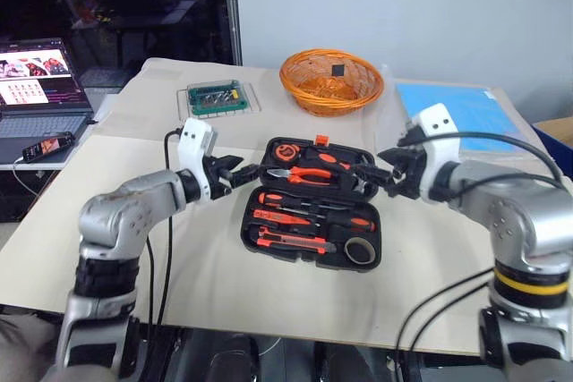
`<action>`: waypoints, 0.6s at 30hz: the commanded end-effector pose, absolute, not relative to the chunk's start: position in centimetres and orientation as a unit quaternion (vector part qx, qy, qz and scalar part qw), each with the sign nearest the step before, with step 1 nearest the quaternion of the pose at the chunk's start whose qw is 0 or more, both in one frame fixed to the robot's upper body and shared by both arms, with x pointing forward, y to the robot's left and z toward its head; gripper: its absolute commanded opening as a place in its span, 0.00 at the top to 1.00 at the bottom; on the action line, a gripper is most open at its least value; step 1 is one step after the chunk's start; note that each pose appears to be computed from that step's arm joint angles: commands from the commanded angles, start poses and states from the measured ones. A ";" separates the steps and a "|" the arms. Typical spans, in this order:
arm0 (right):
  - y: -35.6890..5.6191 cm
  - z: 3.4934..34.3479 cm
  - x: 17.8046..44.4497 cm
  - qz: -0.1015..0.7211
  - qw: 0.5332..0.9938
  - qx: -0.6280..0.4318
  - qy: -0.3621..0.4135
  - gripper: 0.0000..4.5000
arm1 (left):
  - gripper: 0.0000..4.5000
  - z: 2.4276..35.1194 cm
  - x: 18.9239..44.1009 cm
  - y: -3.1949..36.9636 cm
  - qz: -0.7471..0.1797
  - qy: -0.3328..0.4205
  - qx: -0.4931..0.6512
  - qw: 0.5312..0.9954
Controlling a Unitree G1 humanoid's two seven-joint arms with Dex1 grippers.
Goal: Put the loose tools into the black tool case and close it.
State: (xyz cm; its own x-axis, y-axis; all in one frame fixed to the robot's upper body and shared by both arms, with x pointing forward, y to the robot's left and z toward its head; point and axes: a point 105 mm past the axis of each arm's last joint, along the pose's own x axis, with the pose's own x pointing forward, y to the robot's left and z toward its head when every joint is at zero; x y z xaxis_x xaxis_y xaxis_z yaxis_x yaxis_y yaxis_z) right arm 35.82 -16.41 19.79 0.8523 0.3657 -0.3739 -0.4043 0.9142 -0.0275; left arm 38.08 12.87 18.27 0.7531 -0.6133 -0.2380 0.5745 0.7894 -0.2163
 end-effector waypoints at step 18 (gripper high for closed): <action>-20.0 14.7 40.2 0.108 0.943 0.029 0.315 0.58 | 0.65 15.6 45.3 9.5 -0.300 0.246 -0.081 0.918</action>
State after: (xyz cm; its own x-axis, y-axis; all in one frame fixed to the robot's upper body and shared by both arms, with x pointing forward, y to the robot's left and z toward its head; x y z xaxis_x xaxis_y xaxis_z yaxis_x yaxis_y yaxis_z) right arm 39.75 -19.80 14.08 0.7591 0.2319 -0.6083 -0.1894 0.9727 0.1344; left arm 45.02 10.18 13.96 0.6940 -0.5590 -0.4537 0.4746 0.8291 -0.2957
